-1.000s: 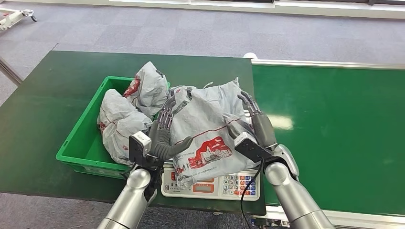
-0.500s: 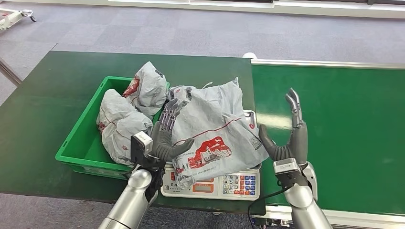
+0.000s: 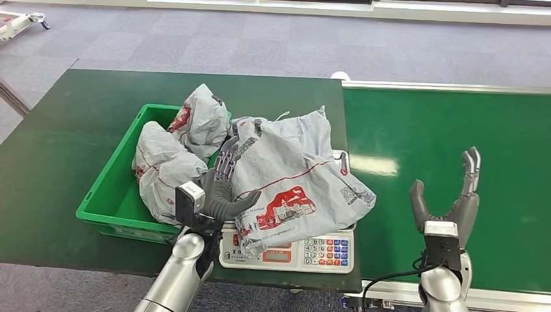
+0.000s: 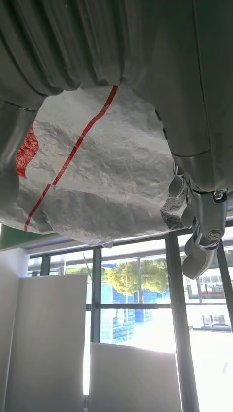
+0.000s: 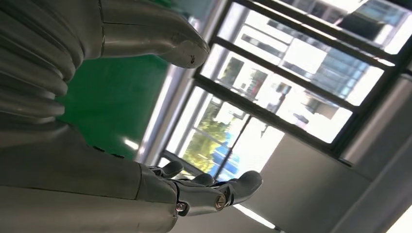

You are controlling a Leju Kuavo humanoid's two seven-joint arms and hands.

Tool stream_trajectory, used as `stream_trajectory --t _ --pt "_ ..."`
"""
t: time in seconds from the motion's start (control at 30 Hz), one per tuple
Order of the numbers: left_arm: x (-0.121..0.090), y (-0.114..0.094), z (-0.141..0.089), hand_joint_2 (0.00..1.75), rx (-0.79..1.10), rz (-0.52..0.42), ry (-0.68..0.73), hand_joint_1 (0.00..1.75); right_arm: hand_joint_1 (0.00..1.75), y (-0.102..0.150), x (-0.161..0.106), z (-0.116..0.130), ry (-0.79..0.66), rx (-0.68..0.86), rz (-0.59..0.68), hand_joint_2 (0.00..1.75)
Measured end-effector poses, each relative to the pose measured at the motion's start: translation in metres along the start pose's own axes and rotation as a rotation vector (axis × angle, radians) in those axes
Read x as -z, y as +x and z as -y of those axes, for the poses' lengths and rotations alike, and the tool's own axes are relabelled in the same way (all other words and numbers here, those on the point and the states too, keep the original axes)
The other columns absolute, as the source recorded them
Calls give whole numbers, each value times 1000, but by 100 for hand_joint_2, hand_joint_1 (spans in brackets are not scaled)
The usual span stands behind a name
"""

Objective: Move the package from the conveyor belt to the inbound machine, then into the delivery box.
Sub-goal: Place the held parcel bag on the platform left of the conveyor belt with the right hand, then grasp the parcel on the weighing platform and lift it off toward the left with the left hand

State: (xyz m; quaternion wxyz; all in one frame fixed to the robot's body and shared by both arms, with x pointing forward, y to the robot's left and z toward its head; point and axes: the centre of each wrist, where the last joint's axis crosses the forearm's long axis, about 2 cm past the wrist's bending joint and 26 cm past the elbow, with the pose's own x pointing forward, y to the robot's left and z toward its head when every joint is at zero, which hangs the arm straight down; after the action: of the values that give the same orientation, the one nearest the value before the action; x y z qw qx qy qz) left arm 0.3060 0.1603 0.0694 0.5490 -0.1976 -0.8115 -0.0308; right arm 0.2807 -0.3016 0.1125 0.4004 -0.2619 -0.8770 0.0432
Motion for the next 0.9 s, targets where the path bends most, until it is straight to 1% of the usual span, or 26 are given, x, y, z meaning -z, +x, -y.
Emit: stream_trajectory --t 0.13,0.27,0.43,0.53,0.6,0.67,0.73,0.83,0.9 --pt "-3 -1 -3 175 1 -4 13 0 0 -28 -22 10 -4 -49 -134 175" --pt "-2 2 -7 175 -8 9 20 0 0 -45 -38 12 -19 -59 -244 175" --pt "7 12 -11 175 8 59 17 0 0 -52 -41 4 -21 -69 -293 175" --pt "20 23 -14 175 84 112 30 0 0 -53 -38 -6 -14 -70 -299 175" --pt "32 34 -13 175 168 159 27 0 0 -53 -36 -14 0 -72 -302 175" --pt "45 44 -7 175 283 206 -13 0 0 -53 -33 -23 16 -74 -303 175" --pt "57 49 3 175 416 245 -105 0 0 -53 -30 -33 35 -71 -307 175" --pt "72 49 22 175 576 255 -299 0 0 -53 -25 -44 61 -61 -314 175" --pt "76 46 31 175 617 248 -383 0 0 -53 -23 -50 73 -56 -319 175"
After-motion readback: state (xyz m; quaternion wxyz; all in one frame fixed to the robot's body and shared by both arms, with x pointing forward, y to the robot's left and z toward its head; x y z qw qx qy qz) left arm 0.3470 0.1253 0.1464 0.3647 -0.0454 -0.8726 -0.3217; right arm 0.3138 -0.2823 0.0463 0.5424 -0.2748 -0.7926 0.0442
